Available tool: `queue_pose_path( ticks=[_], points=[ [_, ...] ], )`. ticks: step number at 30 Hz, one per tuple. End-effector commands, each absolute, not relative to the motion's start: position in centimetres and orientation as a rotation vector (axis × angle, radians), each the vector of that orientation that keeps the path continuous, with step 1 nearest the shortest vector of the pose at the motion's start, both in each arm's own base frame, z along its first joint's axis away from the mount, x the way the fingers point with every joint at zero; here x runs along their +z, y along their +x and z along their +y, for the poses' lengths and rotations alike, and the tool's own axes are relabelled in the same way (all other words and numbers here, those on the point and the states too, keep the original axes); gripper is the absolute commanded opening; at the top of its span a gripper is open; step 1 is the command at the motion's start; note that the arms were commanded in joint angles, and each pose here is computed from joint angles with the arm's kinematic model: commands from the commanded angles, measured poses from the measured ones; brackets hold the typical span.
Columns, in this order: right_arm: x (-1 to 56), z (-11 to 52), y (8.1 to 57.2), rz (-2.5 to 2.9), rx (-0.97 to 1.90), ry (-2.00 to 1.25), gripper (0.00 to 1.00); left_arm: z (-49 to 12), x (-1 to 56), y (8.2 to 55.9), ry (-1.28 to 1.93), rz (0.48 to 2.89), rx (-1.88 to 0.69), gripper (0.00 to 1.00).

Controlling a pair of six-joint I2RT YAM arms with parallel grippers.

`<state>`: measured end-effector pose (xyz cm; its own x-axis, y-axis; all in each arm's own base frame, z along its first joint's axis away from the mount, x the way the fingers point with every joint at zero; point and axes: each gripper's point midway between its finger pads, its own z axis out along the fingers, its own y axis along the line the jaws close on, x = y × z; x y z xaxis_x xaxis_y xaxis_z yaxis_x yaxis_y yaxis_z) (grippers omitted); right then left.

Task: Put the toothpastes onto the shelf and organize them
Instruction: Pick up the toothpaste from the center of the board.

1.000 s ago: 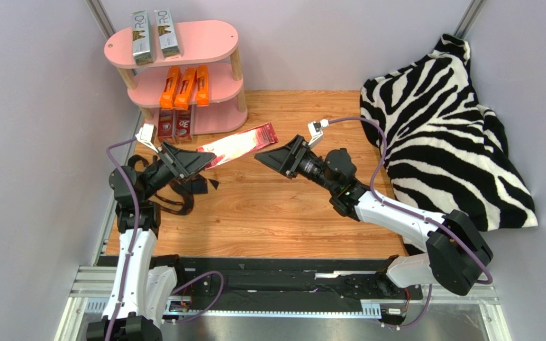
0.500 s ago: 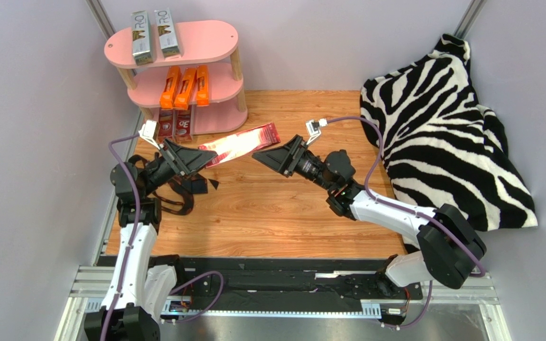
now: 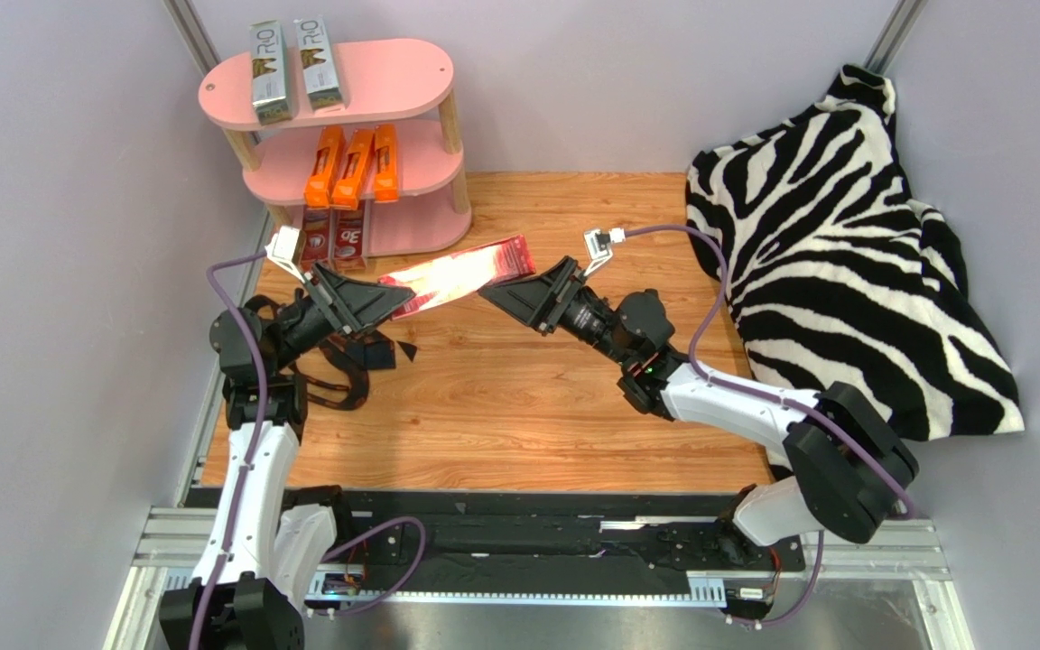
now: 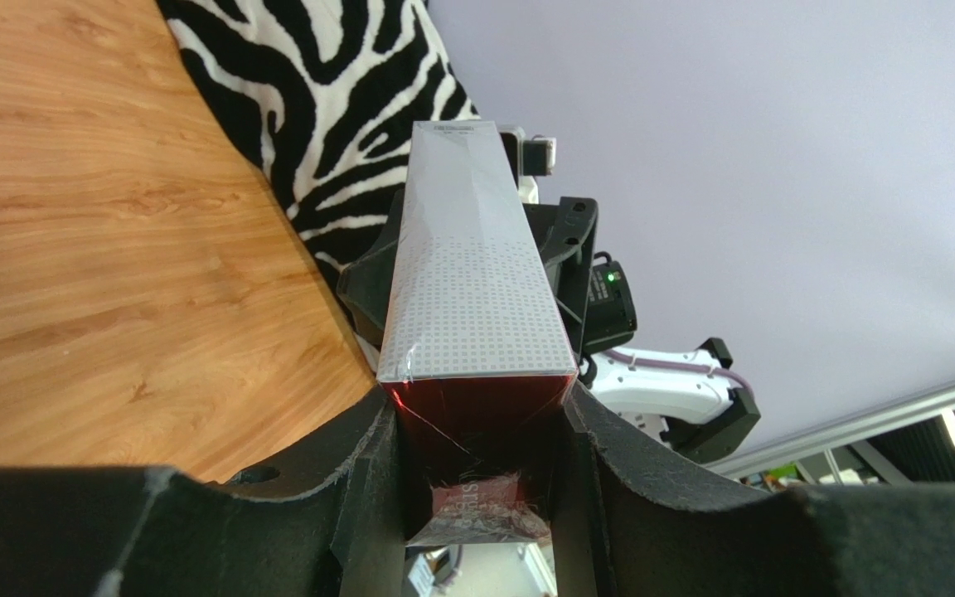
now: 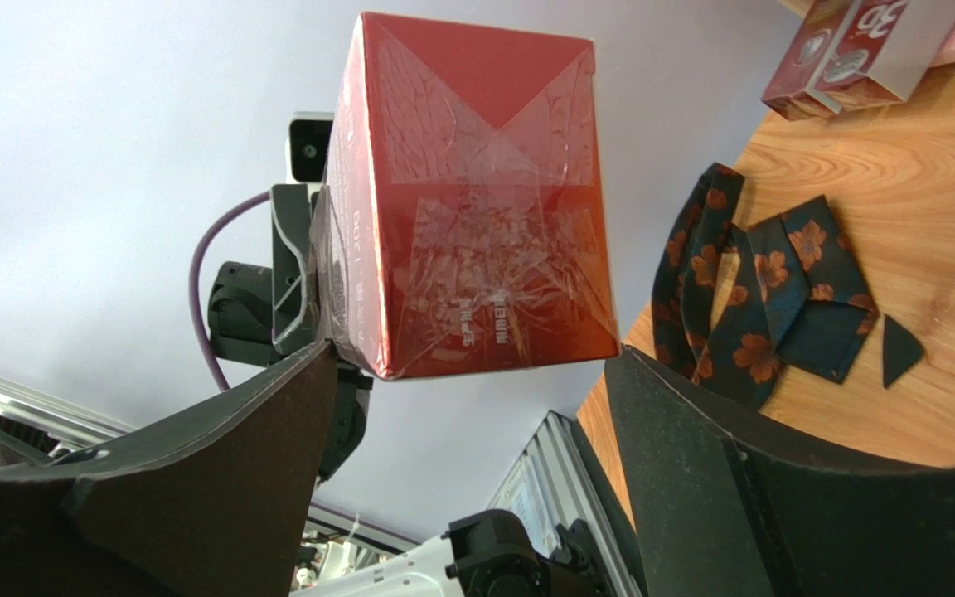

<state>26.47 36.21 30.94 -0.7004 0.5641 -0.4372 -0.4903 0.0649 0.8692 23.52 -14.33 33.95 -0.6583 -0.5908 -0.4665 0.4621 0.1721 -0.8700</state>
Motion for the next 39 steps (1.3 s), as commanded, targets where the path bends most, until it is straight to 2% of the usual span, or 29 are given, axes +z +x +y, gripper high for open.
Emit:
queue_pose_path(
  ticks=[1, 5, 11, 17, 19, 24, 28, 34, 37, 39],
  points=[
    [35.1, 36.3, 27.3, 1.399, 1.822, 0.085, 0.81, -14.9, 36.0, 21.9, -0.002, 1.565, -1.608, 0.33],
    [35.7, 36.8, 27.3, 1.365, 1.876, 0.084, 0.71, -15.2, 34.7, 21.6, -0.007, 1.588, -1.624, 0.33],
    [36.1, 36.6, 27.2, 1.339, 1.909, 0.078, 0.64, -15.6, 32.5, 21.1, -0.019, 1.627, -1.633, 0.34],
    [36.5, 36.5, 27.0, 1.343, 1.912, 0.049, 0.47, -15.7, 31.6, 20.9, -0.002, 1.656, -1.625, 0.46],
    [36.9, 36.5, 26.9, 1.342, 1.904, 0.024, 0.45, -15.8, 31.7, 20.7, 0.017, 1.661, -1.617, 0.48],
    [37.0, 37.3, 26.5, 1.398, 1.886, -0.088, 0.42, -15.9, 31.8, 20.5, 0.069, 1.694, -1.593, 0.60],
    [37.8, 37.5, 26.5, 1.412, 1.864, -0.164, 0.42, -15.9, 31.3, 20.3, 0.066, 1.727, -1.585, 0.58],
    [37.2, 37.6, 27.1, 1.459, 1.848, -0.203, 0.42, -16.0, 31.5, 20.2, 0.090, 1.724, -1.578, 0.45],
    [37.0, 37.5, 27.2, 1.467, 1.847, -0.215, 0.46, -15.9, 31.5, 20.3, 0.080, 1.720, -1.572, 0.38],
    [36.6, 37.3, 27.5, 1.474, 1.837, -0.201, 0.53, -15.8, 31.3, 20.6, 0.053, 1.718, -1.567, 0.35]
  ],
)
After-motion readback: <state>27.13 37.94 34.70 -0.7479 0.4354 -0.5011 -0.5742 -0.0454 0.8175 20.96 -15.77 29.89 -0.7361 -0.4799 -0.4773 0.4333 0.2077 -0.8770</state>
